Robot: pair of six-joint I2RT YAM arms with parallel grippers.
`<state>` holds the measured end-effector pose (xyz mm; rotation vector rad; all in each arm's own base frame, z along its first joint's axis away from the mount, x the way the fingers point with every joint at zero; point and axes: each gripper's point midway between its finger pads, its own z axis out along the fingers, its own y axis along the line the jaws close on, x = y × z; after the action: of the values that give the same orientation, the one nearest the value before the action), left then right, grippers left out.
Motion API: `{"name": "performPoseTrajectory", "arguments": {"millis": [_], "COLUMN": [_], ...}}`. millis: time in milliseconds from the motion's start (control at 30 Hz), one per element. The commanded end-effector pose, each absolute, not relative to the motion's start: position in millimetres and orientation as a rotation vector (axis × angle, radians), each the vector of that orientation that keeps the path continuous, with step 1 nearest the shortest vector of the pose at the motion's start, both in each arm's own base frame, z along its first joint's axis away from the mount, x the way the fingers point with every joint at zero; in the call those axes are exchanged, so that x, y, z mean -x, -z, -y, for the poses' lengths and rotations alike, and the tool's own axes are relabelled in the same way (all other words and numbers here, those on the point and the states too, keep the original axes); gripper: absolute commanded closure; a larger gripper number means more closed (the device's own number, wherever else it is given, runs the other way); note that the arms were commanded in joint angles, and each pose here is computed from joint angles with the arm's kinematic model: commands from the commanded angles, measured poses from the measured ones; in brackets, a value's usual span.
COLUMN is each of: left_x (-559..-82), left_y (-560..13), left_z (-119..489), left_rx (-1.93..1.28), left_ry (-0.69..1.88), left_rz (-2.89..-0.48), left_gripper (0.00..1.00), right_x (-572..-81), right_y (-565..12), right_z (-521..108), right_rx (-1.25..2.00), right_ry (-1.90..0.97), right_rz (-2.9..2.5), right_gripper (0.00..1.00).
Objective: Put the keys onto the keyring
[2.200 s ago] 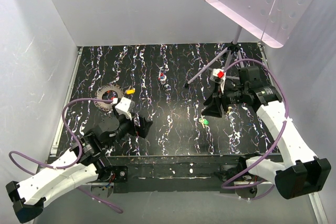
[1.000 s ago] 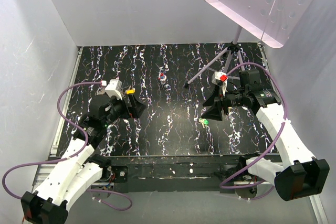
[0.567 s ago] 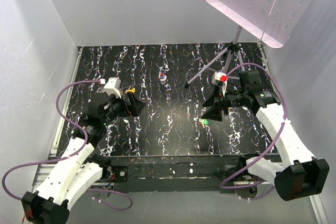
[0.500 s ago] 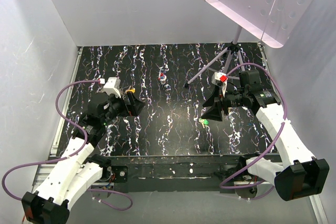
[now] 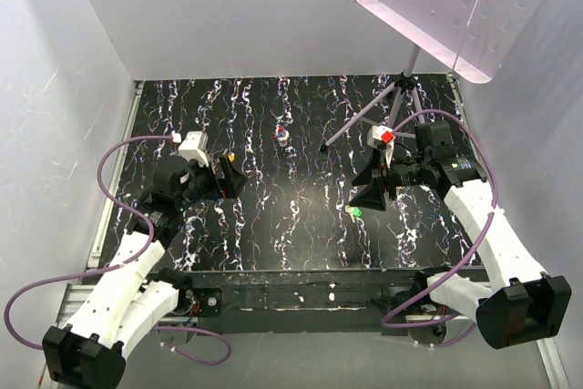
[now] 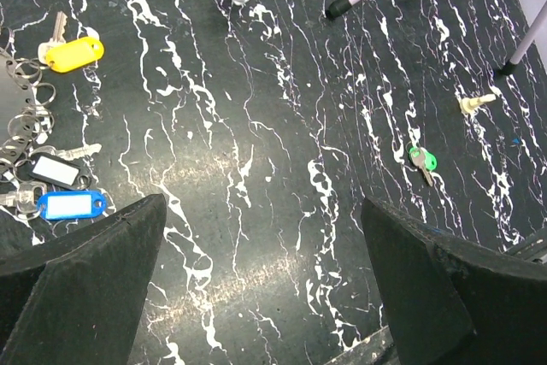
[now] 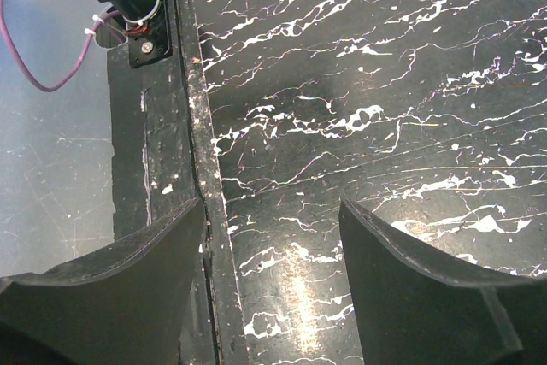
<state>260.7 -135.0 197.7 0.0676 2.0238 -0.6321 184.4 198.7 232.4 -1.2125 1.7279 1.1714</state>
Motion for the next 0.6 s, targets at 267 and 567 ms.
{"name": "performPoseTrajectory", "arguments": {"millis": [267, 567], "left_x": [-271.7, -276.9], "left_y": [-212.5, -210.2], "left_z": [127.7, 122.6], "left_rx": [-0.098, -0.098], "left_ry": [0.582, 0.554], "left_rz": [-1.996, -2.004], "left_gripper": [0.02, 0.02], "right_x": [-180.3, -179.8], "right_y": [-238.1, -237.6], "right_z": [-198.6, -198.8], "right_rx": [1.226, 1.226], "right_ry": [-1.187, -1.192], "right_rz": [-1.688, -1.689], "right_gripper": [0.27, 0.27]}}
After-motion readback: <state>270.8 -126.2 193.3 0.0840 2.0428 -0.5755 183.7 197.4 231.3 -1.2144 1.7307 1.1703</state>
